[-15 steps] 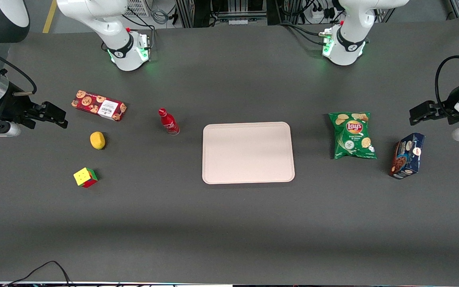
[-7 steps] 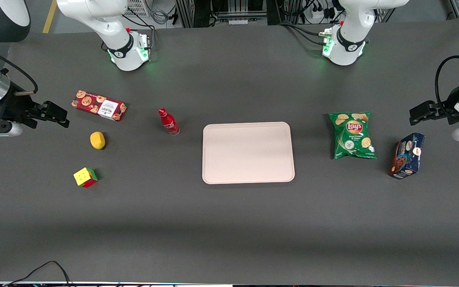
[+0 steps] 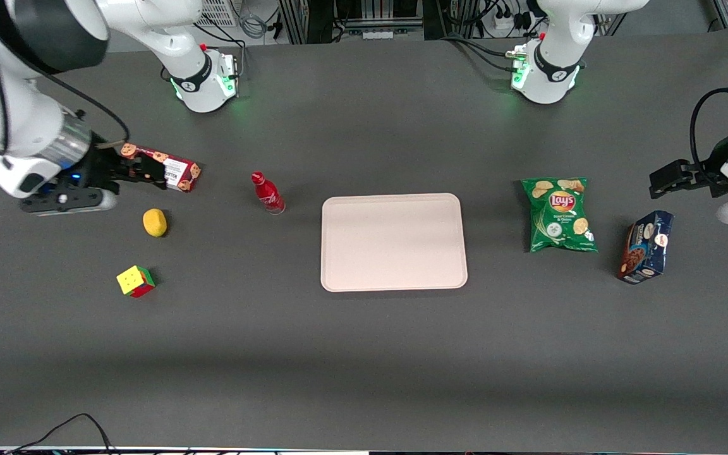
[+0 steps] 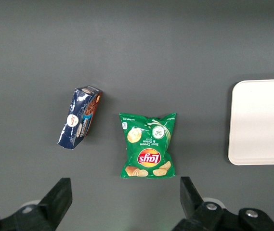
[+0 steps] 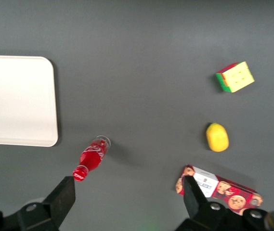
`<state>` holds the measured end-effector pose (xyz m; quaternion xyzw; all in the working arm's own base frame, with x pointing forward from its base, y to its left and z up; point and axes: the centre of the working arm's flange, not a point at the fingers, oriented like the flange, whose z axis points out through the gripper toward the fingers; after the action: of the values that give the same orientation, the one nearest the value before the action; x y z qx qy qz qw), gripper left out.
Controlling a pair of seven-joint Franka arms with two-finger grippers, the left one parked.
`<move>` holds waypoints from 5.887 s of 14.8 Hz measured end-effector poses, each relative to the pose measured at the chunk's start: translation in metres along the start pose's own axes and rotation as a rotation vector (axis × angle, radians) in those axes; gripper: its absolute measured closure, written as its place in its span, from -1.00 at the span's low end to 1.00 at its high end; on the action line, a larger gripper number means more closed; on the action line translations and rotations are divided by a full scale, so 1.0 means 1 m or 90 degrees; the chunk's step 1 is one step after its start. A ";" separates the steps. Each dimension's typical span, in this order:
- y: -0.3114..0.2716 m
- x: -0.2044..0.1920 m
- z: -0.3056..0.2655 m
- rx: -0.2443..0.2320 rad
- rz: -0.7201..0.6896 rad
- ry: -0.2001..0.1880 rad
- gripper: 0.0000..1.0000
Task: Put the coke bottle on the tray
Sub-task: 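Move the right gripper toward the small red Coca-Cola bottle, then lower the open right gripper around the red bottle's neck, then close the right gripper on the bottle and lift it, then carry the held bottle over the white tray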
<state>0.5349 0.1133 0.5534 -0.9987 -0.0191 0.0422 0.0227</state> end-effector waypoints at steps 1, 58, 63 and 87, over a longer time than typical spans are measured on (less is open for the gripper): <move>-0.011 -0.003 0.012 0.001 0.002 0.002 -1.00; -0.144 -0.083 0.098 -0.019 -0.013 0.033 0.37; -0.159 -0.061 0.021 0.013 0.005 0.048 0.37; -0.329 0.026 0.244 -0.013 0.097 0.004 0.37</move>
<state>0.5277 0.4537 0.3234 -0.9975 0.0564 0.0403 0.0096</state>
